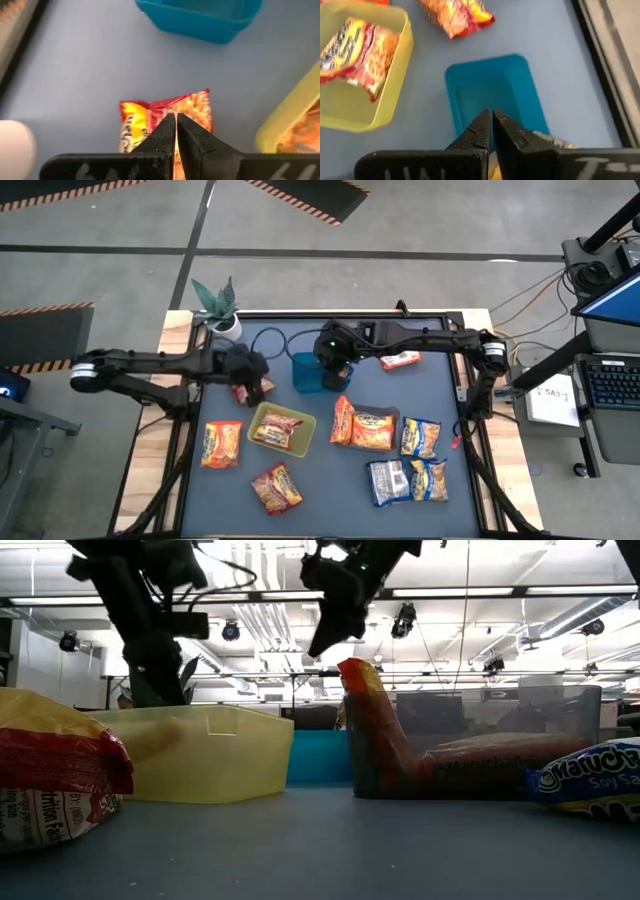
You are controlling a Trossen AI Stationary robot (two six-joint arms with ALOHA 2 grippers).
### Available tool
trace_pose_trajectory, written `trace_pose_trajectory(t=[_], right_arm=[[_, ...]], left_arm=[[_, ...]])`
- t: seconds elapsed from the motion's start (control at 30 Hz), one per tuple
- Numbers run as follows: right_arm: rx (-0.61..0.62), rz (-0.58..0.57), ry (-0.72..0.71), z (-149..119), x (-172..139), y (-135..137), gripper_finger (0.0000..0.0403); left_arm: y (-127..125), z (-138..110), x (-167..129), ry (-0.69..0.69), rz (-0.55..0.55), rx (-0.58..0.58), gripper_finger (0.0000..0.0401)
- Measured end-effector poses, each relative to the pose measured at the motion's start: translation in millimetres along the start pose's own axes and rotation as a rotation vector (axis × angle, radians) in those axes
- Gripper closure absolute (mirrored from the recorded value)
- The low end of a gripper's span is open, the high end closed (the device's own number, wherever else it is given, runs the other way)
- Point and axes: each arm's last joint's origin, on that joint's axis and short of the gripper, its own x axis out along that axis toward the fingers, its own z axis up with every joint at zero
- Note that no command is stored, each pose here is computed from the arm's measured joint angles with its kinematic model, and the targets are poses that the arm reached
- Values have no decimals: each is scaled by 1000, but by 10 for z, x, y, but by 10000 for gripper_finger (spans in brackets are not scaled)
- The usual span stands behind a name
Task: Sort Maruchan noodles
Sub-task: Put the red noodle pack into the yellow bin
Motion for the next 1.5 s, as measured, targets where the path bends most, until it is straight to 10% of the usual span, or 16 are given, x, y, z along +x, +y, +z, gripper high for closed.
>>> trace_pose_trajectory(t=[0.27,0.7,1.5], right_arm=[[31,5,-13,-378,-133,58,394],[-71,-64,-431,-812,-604,13,394],[-143,-116,-479,-1080,-888,-38,394]], left_arm=[[247,81,87,37,-149,-136,382],[254,59,206,104,-150,-7,194],[246,23,557,259,-12,52,216]])
